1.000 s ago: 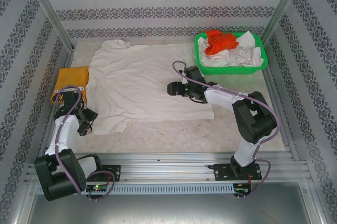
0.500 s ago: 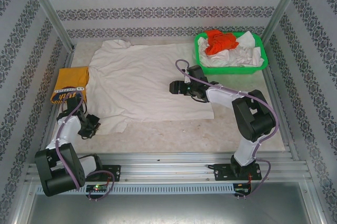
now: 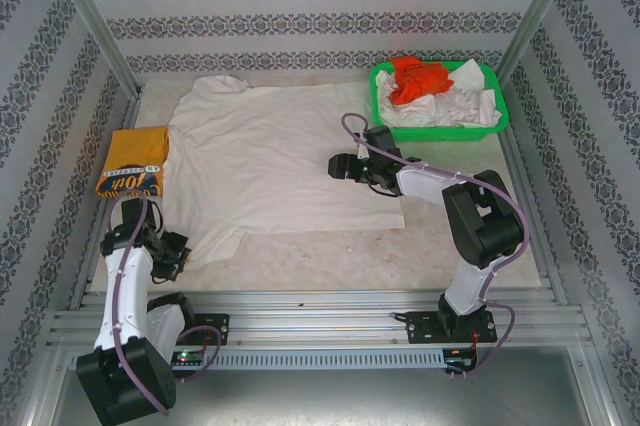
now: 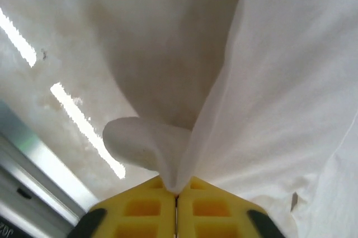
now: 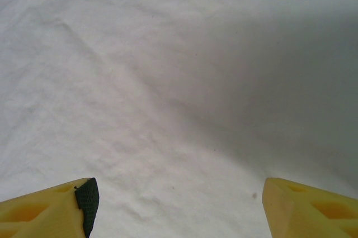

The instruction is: Fold and stack the t-shirts

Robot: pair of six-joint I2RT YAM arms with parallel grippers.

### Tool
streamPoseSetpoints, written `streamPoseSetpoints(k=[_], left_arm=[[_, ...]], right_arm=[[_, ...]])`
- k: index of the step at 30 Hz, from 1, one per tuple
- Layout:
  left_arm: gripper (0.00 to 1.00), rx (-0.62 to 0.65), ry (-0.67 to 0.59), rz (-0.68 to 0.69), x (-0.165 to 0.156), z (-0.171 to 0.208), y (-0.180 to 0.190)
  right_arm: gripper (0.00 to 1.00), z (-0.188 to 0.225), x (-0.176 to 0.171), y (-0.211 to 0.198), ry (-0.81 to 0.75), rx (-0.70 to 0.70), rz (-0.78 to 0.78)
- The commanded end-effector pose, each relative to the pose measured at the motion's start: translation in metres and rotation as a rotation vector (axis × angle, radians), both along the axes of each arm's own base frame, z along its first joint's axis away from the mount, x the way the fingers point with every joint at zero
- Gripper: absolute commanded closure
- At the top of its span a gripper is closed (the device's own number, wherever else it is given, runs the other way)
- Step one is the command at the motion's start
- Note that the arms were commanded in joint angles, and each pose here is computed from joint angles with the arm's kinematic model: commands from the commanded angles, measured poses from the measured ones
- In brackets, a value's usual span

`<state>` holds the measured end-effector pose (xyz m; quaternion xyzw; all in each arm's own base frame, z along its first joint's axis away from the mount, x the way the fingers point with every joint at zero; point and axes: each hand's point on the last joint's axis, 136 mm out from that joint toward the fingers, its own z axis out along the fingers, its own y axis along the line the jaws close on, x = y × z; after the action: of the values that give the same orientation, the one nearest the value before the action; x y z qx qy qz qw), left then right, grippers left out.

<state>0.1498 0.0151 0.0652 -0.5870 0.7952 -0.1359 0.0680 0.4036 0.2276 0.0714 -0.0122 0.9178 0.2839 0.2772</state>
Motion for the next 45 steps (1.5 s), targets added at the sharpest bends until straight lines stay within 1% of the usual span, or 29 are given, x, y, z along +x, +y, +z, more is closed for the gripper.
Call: streamPoseSetpoints(k=[1,2,3,5,8,9,11,15,18,20,22,25,29,34,35,37,39,41,42,45], left_arm=[[0.51,-0.041,0.093,0.059,-0.025,-0.002,-0.008],[0.39,-0.009,0.088,0.057,-0.024,0.002,-0.003],[0.34,0.025,0.070,0.043,-0.019,0.006,0.003],[0.25,0.105,0.041,0.008,-0.008,0.016,0.018],[0.16,0.230,0.016,-0.060,0.011,0.027,0.041],[0.15,0.260,0.013,-0.073,0.017,0.028,0.048],[0.15,0.275,0.013,-0.093,0.026,0.024,0.055],[0.16,0.172,-0.049,-0.141,0.052,0.008,0.043],[0.18,0.113,-0.042,-0.142,0.057,-0.008,0.036],[0.21,0.092,-0.030,-0.130,0.057,-0.019,0.034],[0.25,0.045,-0.025,-0.108,0.058,-0.029,0.029],[0.29,0.001,-0.015,-0.087,0.059,-0.037,0.023],[0.40,0.030,-0.023,-0.092,0.065,-0.036,0.030],[0.57,0.044,-0.002,-0.101,0.065,-0.039,0.033],[0.63,0.045,0.001,-0.099,0.065,-0.040,0.034],[0.77,0.049,0.009,-0.096,0.062,-0.041,0.034],[0.89,0.053,0.010,-0.098,0.061,-0.040,0.034],[0.98,0.061,0.008,-0.100,0.058,-0.037,0.034],[1.00,0.066,0.002,-0.104,0.058,-0.035,0.034],[1.00,0.074,-0.013,-0.106,0.056,-0.030,0.034]], right_arm=[[0.23,0.004,0.006,0.001,-0.011,0.039,-0.001],[0.23,0.005,0.007,0.001,-0.014,0.043,-0.002],[0.23,0.007,0.007,0.002,-0.017,0.048,0.000],[0.23,0.009,0.007,0.002,-0.019,0.056,0.002],[0.23,0.012,0.005,0.003,-0.019,0.065,0.006],[0.23,0.012,0.006,0.003,-0.019,0.066,0.005],[0.23,0.014,0.005,0.002,-0.018,0.069,0.008],[0.23,0.016,0.004,-0.002,-0.021,0.063,0.000],[0.23,0.016,0.005,-0.006,-0.020,0.064,-0.009],[0.23,0.015,0.006,-0.007,-0.018,0.065,-0.014],[0.23,0.015,0.006,-0.007,-0.014,0.066,-0.014],[0.23,0.016,0.007,-0.007,-0.018,0.065,-0.016],[0.23,0.015,0.008,-0.006,-0.012,0.067,-0.018],[0.23,0.015,0.006,-0.006,-0.008,0.070,-0.020],[0.23,0.015,0.006,-0.007,-0.009,0.069,-0.023],[0.23,0.017,0.004,-0.011,-0.008,0.066,-0.039],[0.23,0.019,0.000,-0.020,-0.006,0.054,-0.077],[0.24,0.016,-0.007,-0.038,0.008,0.024,-0.153],[0.24,0.015,-0.012,-0.049,0.015,0.009,-0.204],[0.25,0.001,-0.037,-0.089,0.088,-0.063,-0.377]])
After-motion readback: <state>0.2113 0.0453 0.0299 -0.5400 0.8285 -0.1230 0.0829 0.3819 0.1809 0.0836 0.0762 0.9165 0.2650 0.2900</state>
